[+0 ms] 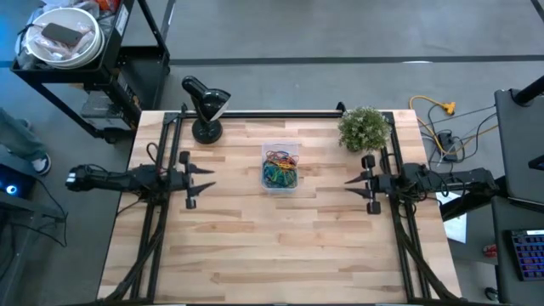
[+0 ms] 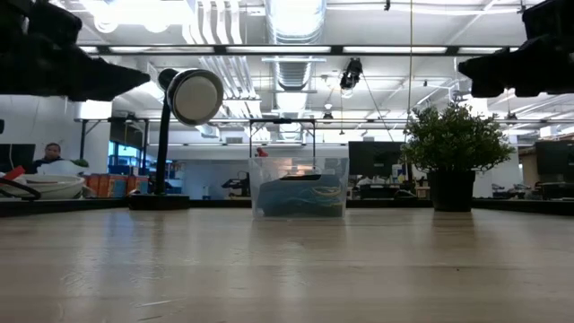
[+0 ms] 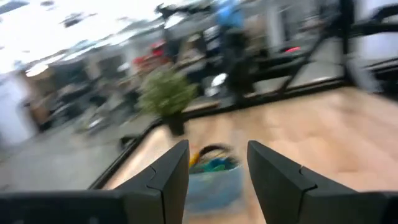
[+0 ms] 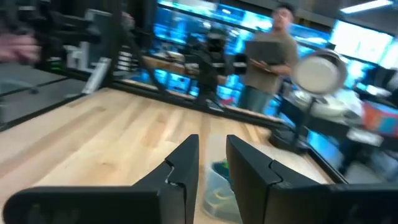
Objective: Pick and place rubber bands into bin
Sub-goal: Return to Home Position
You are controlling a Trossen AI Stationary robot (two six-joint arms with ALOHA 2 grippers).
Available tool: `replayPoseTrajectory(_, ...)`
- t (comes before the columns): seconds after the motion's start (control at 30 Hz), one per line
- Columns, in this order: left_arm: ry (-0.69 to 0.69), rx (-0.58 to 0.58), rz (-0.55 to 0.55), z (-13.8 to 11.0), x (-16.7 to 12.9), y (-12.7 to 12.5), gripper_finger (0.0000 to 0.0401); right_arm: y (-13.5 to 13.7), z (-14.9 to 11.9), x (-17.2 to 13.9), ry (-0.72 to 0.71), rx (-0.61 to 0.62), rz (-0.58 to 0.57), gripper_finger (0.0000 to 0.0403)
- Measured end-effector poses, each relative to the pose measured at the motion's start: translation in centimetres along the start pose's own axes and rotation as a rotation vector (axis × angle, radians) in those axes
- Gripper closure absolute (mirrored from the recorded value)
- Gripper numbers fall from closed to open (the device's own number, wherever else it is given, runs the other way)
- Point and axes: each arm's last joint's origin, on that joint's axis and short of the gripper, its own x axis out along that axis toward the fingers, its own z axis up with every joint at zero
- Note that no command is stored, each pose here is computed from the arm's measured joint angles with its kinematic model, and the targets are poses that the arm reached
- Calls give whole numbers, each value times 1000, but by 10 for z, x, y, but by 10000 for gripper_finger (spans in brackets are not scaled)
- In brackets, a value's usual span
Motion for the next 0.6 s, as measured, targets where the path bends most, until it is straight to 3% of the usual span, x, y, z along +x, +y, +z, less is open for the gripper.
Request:
replayPoseTrajectory(0.17,-70,44,-172,2,-4,-4,253,2,1,0,-20,-22,77,323)
replayPoseTrajectory(0.6,-41,43,-184,-1,-3,-5,253,3,-3,0,20,2,85,331)
